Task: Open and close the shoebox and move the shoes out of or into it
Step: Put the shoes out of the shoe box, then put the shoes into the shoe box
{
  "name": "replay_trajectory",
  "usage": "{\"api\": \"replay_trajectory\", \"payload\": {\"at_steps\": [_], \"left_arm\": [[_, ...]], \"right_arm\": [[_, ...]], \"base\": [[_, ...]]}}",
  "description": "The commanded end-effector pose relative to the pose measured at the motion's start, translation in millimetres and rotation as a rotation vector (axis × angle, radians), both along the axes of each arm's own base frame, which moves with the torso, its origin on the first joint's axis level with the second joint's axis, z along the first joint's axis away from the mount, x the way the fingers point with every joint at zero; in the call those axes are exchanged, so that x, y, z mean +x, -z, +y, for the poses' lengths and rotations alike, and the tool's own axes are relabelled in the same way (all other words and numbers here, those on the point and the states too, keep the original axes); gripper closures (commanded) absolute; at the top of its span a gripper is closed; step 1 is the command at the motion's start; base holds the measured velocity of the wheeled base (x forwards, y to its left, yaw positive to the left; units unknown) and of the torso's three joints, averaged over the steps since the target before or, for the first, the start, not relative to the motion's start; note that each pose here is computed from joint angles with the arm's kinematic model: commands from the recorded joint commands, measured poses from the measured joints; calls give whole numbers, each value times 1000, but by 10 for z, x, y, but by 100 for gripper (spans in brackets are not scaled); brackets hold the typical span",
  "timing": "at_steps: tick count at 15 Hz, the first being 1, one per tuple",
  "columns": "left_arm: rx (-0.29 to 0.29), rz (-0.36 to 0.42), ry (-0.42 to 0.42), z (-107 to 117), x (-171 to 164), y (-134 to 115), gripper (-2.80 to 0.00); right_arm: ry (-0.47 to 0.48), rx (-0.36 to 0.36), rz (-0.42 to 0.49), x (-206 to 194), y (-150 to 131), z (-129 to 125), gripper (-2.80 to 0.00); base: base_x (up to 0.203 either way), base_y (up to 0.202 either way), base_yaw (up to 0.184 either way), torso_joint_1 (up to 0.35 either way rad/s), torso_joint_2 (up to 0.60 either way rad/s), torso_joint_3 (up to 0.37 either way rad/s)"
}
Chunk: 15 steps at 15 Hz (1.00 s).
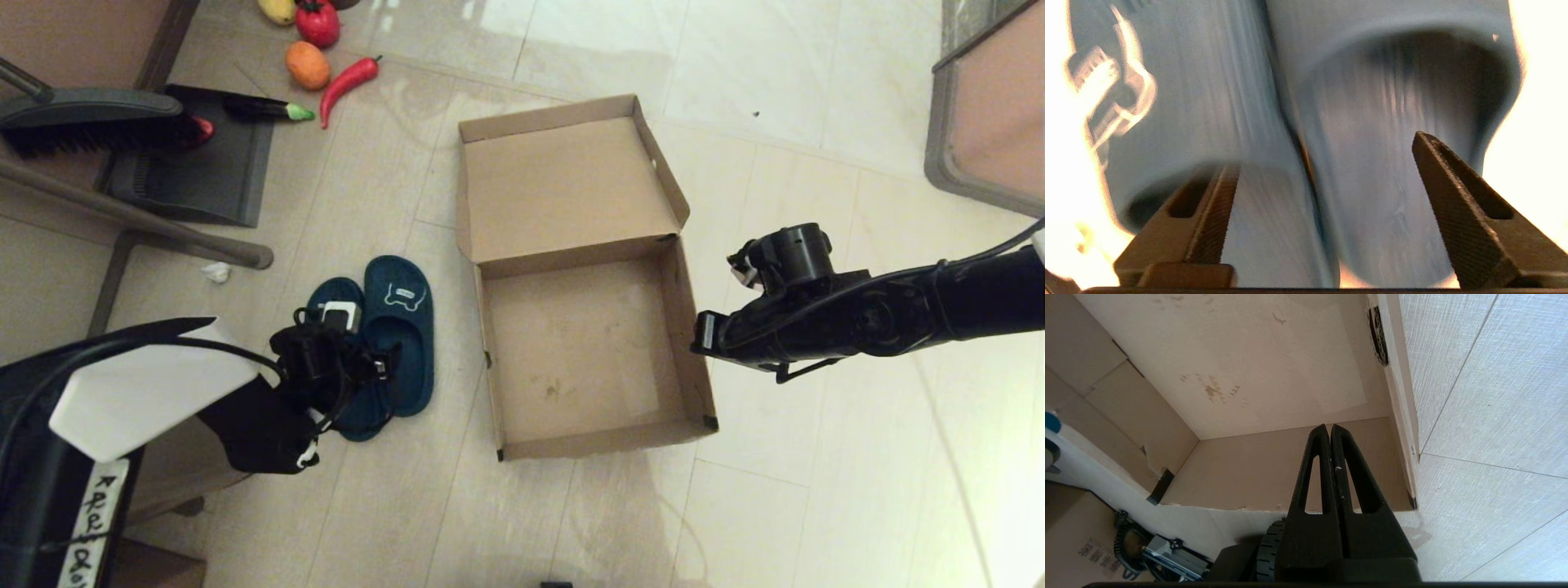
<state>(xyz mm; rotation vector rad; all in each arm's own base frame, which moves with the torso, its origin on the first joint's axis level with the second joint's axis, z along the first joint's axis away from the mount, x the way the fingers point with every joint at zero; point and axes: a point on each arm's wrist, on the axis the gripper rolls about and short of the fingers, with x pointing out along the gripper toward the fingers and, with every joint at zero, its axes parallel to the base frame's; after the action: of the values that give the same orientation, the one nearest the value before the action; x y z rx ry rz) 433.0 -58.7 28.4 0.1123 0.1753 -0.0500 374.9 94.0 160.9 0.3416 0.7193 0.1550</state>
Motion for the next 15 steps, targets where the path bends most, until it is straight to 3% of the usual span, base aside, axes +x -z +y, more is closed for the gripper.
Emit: {"api": "replay_trajectory", "payload": {"at_steps": [1, 6, 10, 13, 15], "left_arm": [[4, 90, -2, 25, -15, 221, -280], [-9, 130, -22, 62, -56, 296, -280], [-14, 81, -16, 63, -338, -160, -280], [-21, 24, 22, -30, -654, -596, -280], [-24, -12, 40, -150, -572, -732, -280]], "right_arm": [[-1, 6, -13, -47, -62, -7, 0], [-2, 8, -16, -92, -90, -7, 0], [4, 23, -66, -110, -266, -88, 0], [68, 21, -130, 9, -442, -357, 0], [120, 11, -119, 93, -403, -564, 0]], "base": [[0, 0, 0, 0, 0, 0], [0, 0, 0, 0, 0, 0], [0, 0, 0, 0, 0, 0], [0, 0, 0, 0, 0, 0], [0, 0, 0, 0, 0, 0]]}}
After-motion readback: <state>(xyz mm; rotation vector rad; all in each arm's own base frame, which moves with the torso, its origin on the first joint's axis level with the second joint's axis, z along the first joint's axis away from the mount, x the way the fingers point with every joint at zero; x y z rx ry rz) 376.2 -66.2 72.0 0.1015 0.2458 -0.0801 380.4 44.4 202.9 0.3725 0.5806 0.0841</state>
